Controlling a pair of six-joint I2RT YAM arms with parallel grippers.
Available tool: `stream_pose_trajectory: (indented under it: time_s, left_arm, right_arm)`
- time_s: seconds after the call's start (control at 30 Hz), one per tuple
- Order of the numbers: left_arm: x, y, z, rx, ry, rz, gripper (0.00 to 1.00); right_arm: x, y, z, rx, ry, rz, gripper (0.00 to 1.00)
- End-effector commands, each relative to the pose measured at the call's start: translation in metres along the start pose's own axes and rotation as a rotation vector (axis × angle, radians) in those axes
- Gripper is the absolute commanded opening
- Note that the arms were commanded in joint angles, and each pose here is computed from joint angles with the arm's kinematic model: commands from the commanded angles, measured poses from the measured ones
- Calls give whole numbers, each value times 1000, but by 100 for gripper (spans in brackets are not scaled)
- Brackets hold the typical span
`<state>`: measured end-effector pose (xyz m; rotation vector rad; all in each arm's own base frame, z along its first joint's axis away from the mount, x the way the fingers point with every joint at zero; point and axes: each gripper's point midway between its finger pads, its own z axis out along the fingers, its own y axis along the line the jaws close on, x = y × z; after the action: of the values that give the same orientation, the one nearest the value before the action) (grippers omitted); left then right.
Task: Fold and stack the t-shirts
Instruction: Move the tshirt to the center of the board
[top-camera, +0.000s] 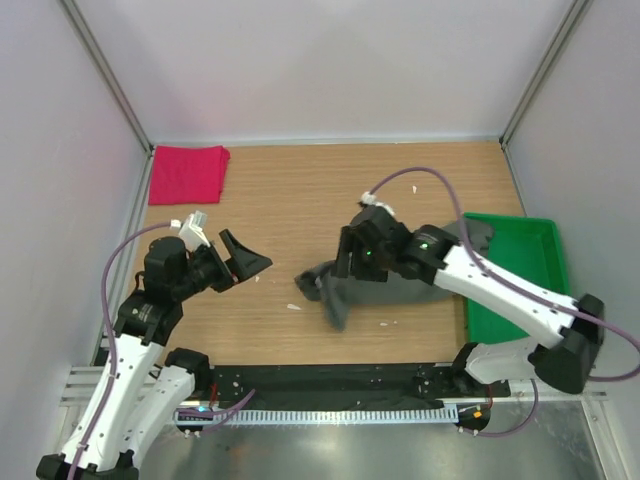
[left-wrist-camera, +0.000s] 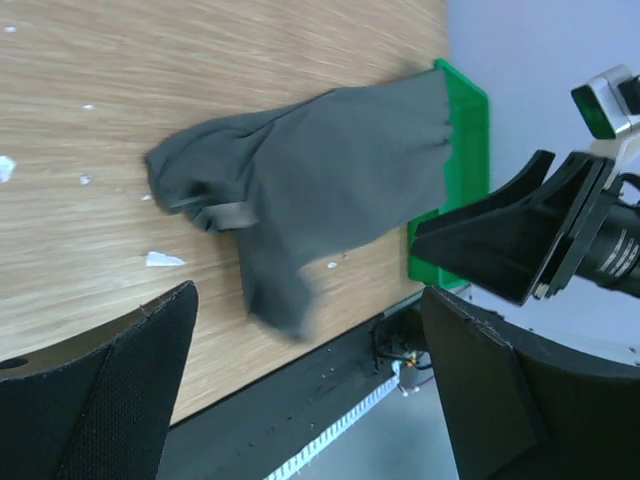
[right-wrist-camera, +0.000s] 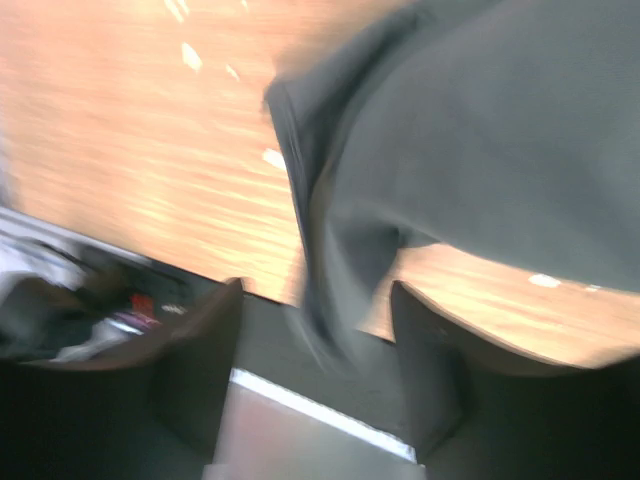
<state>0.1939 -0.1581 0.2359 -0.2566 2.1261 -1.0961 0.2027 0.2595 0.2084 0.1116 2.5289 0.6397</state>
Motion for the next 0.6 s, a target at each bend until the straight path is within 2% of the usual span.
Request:
stream_pose_trajectory:
  time_s: [0.0,0.03,0.13,0.17,0.2,0.23,0.3,0.43,0.57]
  left_arm:
    - [-15,18,4,-127,-53,-26,94]
    - [-13,23,9,-144,-41,-50,94]
    - [4,41,36,-180,53,-154,93]
    - [16,42,45,-194,96,-152,91]
    - [18,41,53,-198,101,-144,91]
    - [23,56,69,-275,112,-146,90]
    - [33,47,88,-280,151,-107,89]
    - [53,85,128,-433,241,-97,79]
    - [55,102,156,-468,256,-79,71]
  right_arm:
    - [-12,18,-5,-80,5,-185,71]
    - [-33,1,-5,-21,-32,-172,75]
    - [-54,-58,1,129,-23,-145,76]
    - [-74,-88,0,184,-61,-71,75]
    - [-77,-101,2,193,-60,-45,75]
    - [-77,-120,9,222,-60,-26,75]
    - [-84,-152,13,284,-65,30,73]
    - [-77,-175,26,334,1,32,70]
    - [-76,-179,26,343,8,16,69]
